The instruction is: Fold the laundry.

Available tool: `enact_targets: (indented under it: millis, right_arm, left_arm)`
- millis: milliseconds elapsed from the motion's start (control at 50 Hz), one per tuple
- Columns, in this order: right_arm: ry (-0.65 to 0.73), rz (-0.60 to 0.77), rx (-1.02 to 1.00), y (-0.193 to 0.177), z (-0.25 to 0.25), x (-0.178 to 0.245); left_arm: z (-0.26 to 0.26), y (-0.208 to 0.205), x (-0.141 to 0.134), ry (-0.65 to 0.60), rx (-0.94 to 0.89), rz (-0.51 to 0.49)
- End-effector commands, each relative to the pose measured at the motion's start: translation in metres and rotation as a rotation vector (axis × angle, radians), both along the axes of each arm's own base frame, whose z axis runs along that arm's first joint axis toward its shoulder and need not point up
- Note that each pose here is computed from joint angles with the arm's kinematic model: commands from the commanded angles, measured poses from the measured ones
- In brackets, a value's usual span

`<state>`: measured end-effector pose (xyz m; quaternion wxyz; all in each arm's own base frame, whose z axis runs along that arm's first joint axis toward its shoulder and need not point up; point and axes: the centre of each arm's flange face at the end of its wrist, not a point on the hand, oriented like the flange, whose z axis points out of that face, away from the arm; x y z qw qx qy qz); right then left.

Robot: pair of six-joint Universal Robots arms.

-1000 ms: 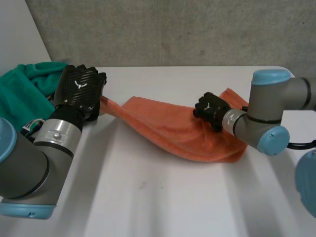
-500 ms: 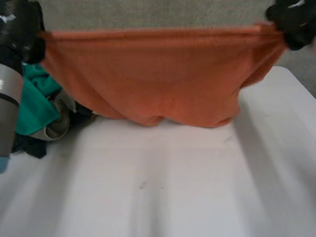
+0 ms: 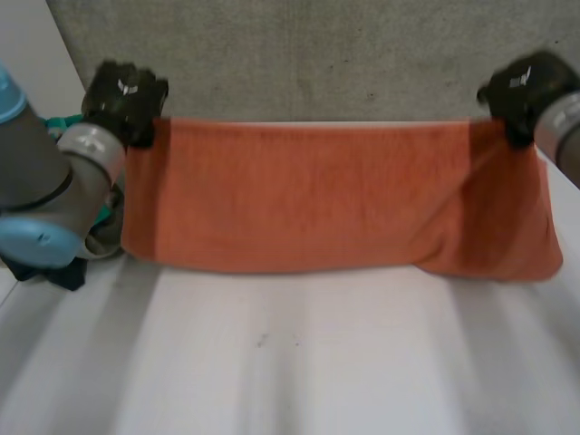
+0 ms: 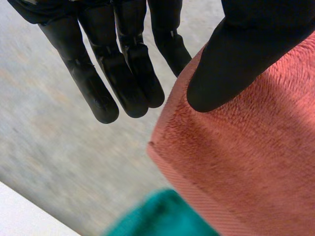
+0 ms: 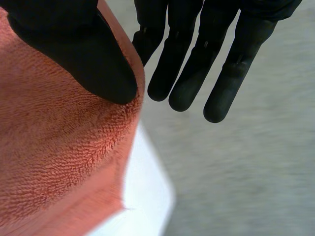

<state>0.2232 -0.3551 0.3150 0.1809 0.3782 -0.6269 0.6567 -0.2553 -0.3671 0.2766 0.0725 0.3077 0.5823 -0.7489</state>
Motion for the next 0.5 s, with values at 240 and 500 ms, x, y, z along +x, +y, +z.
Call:
enact_targets:
  millis: [240,500]
  right_arm:
    - [-0.53,-0.021,-0.833,-0.043,0.12,0.006]
    - [-0.318,0.069,-0.234,-0.034,-0.03,0.013]
  left_arm:
    - [0.13,-0.032,-0.01,0.331,-0.779,0.031]
    - [-0.026,-0.008,-0.012,0.171,-0.273,-0.037]
